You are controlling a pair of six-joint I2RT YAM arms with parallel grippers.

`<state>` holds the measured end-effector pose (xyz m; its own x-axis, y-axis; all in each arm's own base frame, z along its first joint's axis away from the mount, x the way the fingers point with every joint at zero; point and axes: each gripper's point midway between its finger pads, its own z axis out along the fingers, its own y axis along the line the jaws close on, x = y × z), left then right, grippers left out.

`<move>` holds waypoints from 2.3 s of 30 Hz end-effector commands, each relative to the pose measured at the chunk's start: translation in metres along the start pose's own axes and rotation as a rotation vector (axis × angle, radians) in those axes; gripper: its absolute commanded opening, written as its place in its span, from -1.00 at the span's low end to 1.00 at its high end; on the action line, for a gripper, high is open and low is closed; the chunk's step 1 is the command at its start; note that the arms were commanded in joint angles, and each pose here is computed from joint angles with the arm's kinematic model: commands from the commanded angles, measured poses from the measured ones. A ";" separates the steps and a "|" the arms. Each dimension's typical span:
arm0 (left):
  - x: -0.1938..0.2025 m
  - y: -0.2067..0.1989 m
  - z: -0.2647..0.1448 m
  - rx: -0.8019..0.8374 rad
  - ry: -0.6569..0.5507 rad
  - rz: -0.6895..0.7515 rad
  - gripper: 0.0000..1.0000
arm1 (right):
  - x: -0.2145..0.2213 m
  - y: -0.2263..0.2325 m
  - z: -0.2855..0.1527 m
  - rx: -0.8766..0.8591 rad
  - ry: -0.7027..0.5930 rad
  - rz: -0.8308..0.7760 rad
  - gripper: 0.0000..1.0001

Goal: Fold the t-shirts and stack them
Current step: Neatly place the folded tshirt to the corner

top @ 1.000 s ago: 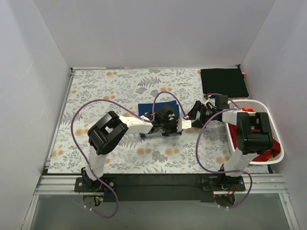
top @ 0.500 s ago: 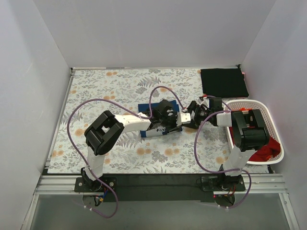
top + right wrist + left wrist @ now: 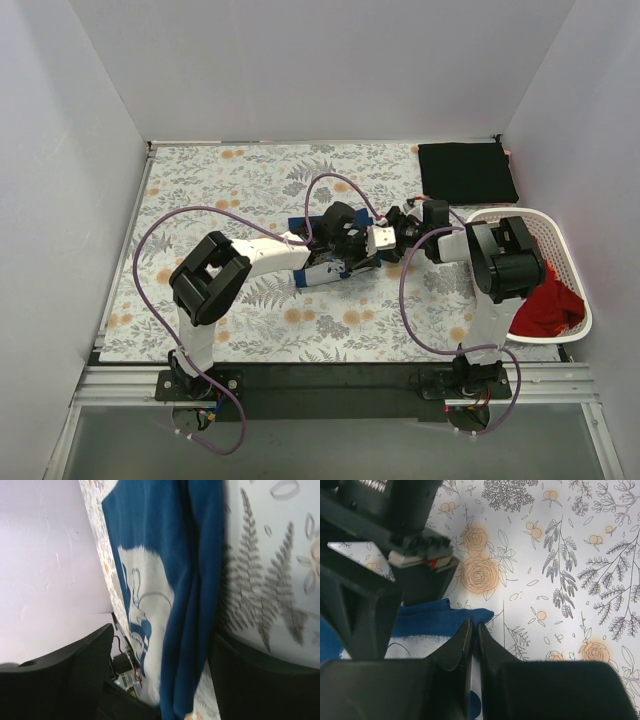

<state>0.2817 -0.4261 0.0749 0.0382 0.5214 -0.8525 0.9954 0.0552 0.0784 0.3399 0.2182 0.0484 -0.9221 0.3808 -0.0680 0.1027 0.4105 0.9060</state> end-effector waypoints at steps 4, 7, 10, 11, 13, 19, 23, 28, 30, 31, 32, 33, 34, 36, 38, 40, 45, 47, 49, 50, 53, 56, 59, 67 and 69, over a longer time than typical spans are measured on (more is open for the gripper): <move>-0.050 0.006 -0.020 -0.013 -0.115 0.038 -1.00 | -0.023 -0.017 0.030 0.078 -0.142 0.058 0.40; -0.051 0.007 -0.019 -0.013 -0.122 0.022 -1.00 | -0.026 -0.023 0.036 0.105 -0.167 0.077 0.30; -0.051 0.007 -0.019 -0.018 -0.121 0.018 -1.00 | -0.028 -0.030 0.040 0.122 -0.174 0.079 0.22; -0.049 0.007 -0.019 -0.017 -0.119 0.017 -1.00 | -0.029 -0.031 0.041 0.125 -0.176 0.080 0.20; -0.049 0.006 -0.019 -0.017 -0.120 0.018 -1.00 | -0.031 -0.035 0.045 0.132 -0.176 0.078 0.11; -0.051 0.012 -0.021 -0.042 -0.125 0.005 -0.85 | -0.058 -0.012 0.055 0.083 -0.194 -0.084 -0.74; -0.054 0.028 -0.042 -0.090 -0.118 -0.071 -0.11 | -0.083 0.015 0.054 0.099 -0.178 -0.302 -0.97; -0.046 0.034 -0.074 -0.139 -0.062 -0.134 0.16 | -0.110 0.035 0.046 0.161 -0.152 -0.593 -0.97; -0.043 0.042 -0.089 -0.180 -0.046 -0.162 0.27 | -0.122 0.044 0.041 0.190 -0.142 -0.641 -0.97; -0.044 0.043 -0.093 -0.192 -0.043 -0.182 0.32 | -0.129 0.047 0.039 0.209 -0.145 -0.714 -0.97; -0.040 0.048 -0.098 -0.208 -0.033 -0.200 0.34 | -0.132 0.044 0.036 0.237 -0.133 -0.723 -0.97; -0.038 0.047 -0.103 -0.216 -0.019 -0.214 0.39 | -0.143 0.056 0.034 0.234 -0.154 -0.772 -0.97; -0.031 0.051 -0.107 -0.241 0.003 -0.231 0.42 | -0.147 0.053 0.030 0.260 -0.146 -0.809 -0.97; -0.021 0.051 -0.113 -0.271 0.036 -0.255 0.44 | -0.154 0.052 0.025 0.289 -0.128 -0.840 -0.97; -0.007 0.052 -0.120 -0.297 0.068 -0.278 0.45 | -0.173 0.065 0.018 0.312 -0.153 -0.926 -0.97; -0.001 0.053 -0.129 -0.325 0.079 -0.287 0.46 | -0.185 0.072 0.012 0.330 -0.162 -0.945 -0.97; 0.013 0.045 -0.138 -0.358 0.101 -0.318 0.47 | -0.208 0.082 -0.011 0.378 -0.181 -1.045 -0.97; 0.014 0.043 -0.141 -0.368 0.103 -0.321 0.47 | -0.221 0.091 -0.021 0.388 -0.209 -1.064 -0.97; 0.019 0.042 -0.142 -0.377 0.113 -0.324 0.47 | -0.228 0.090 -0.029 0.409 -0.210 -1.072 -0.97; 0.020 0.043 -0.143 -0.383 0.114 -0.324 0.47 | -0.235 0.099 -0.033 0.412 -0.231 -1.086 -0.97; 0.026 0.043 -0.142 -0.391 0.124 -0.323 0.47 | -0.248 0.101 -0.043 0.433 -0.246 -1.095 -0.97; 0.025 0.044 -0.140 -0.389 0.123 -0.324 0.47 | -0.260 0.108 -0.052 0.441 -0.264 -1.110 -0.97; 0.027 0.047 -0.138 -0.393 0.131 -0.325 0.47 | -0.267 0.118 -0.060 0.446 -0.281 -1.135 -0.97; 0.030 0.055 -0.134 -0.407 0.148 -0.314 0.48 | -0.286 0.138 -0.087 0.467 -0.340 -1.164 -0.97; 0.030 0.055 -0.134 -0.403 0.144 -0.314 0.47 | -0.289 0.141 -0.094 0.474 -0.351 -1.170 -0.97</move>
<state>0.3150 -0.2898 0.1041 -0.3390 0.5577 -0.7577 0.8461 0.5329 0.0138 0.5763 0.1009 0.1974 -0.4961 -0.2241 -0.8388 -0.5056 0.8600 0.0693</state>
